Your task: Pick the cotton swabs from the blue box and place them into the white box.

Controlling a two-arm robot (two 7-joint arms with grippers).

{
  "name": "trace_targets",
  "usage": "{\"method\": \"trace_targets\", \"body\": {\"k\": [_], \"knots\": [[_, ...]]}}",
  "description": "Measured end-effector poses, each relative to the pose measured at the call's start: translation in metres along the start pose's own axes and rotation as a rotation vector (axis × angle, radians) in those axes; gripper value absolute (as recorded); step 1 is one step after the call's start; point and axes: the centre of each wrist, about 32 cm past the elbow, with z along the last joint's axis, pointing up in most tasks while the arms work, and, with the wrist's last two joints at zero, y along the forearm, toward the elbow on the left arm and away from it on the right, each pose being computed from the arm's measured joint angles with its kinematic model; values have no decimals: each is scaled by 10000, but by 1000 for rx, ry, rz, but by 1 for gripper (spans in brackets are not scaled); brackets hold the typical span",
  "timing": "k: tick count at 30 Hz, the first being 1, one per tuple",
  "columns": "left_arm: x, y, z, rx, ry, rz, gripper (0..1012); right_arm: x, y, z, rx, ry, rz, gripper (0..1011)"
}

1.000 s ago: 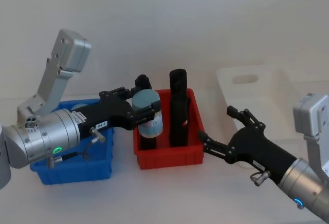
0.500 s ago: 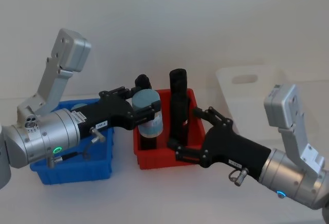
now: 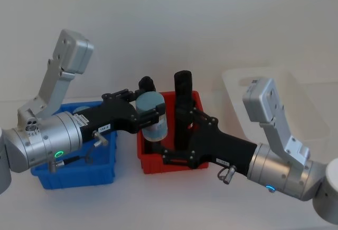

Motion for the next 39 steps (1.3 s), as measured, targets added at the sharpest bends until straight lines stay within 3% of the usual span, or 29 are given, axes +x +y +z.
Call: {"method": "trace_targets", "body": {"k": [16, 39], "knots": [[0, 0, 0, 0, 0, 0, 669, 36, 118, -53, -35, -10, -19, 1002], [0, 0, -1, 0, 0, 0, 669, 107, 315, -119, -22, -28, -56, 1002]]}}
